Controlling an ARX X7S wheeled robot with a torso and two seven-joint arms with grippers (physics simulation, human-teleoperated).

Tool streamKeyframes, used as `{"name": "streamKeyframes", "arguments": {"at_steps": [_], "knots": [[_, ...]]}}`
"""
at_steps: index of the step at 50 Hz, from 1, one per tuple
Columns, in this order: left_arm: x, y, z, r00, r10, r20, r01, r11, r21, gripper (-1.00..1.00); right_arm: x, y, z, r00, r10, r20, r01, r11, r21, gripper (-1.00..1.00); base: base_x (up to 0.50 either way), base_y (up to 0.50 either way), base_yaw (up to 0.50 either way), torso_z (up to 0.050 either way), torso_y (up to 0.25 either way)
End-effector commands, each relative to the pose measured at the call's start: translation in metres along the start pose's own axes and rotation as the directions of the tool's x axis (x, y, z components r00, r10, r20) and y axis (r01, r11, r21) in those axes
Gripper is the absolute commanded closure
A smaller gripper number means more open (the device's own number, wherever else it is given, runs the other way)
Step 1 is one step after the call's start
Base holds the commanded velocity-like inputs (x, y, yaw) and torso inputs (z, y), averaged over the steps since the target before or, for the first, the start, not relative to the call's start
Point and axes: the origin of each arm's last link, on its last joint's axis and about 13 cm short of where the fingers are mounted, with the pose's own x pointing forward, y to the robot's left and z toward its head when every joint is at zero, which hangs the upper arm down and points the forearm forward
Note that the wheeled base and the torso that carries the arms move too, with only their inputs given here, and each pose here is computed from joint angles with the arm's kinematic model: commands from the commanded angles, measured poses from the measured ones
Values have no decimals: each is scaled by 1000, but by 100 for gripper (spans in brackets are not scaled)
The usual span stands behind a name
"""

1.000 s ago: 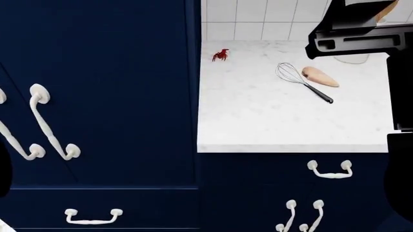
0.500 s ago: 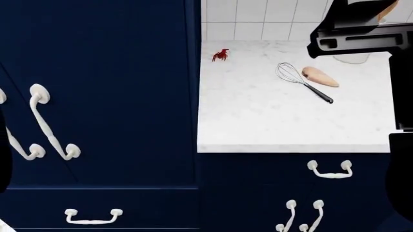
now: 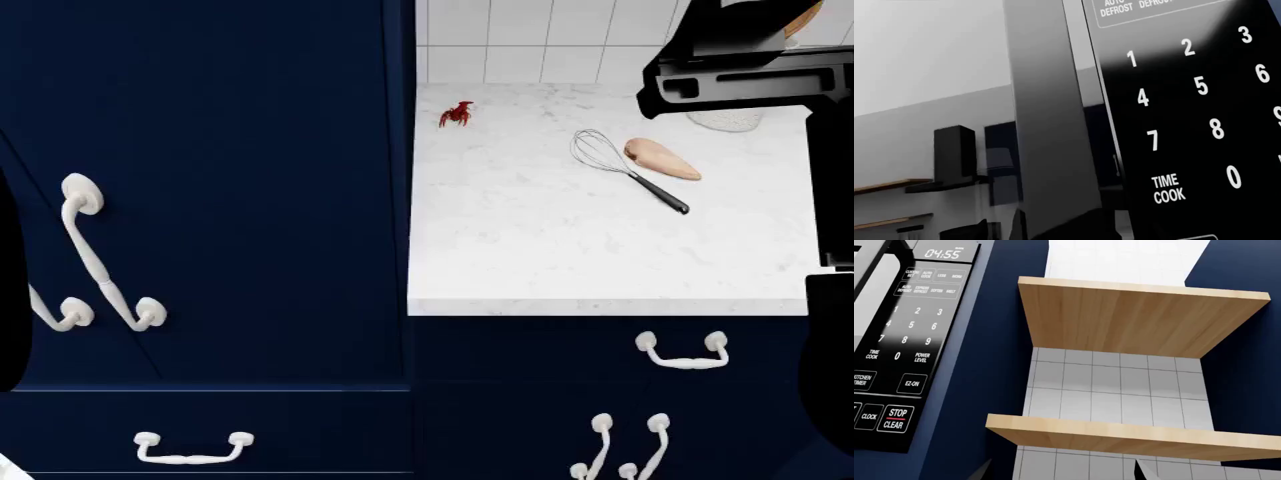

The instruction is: Open the microwave door

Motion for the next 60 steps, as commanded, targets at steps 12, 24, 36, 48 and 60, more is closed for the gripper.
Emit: {"name": "streamKeyframes", "arguments": {"at_steps": [12, 24, 36, 48, 60], "knots": [[2, 0, 0, 1000, -7, 0, 7, 1000, -16, 100, 1, 1, -1, 1000, 2, -3, -2, 1000, 1, -100, 0, 0, 0, 0, 0], [-19, 7, 15, 998, -22, 54, 24, 999, -42, 100, -1, 0, -1, 1000, -4, -4, 4, 1000, 1, -100, 0, 0, 0, 0, 0], [-51, 12, 29, 993, -51, 105, 57, 997, -53, 100, -1, 1, 0, 1000, -4, -1, 4, 1000, 0, -100, 0, 0, 0, 0, 1], [-77, 18, 42, 988, -74, 134, 82, 995, -51, 100, 0, 0, 1, 1000, -5, 3, 5, 1000, 1, -100, 0, 0, 0, 0, 2], [-101, 25, 55, 984, -80, 159, 90, 994, -56, 100, 0, 1, 2, 1000, -4, 6, 3, 1000, 5, -100, 0, -1, -1, 0, 2]]}}
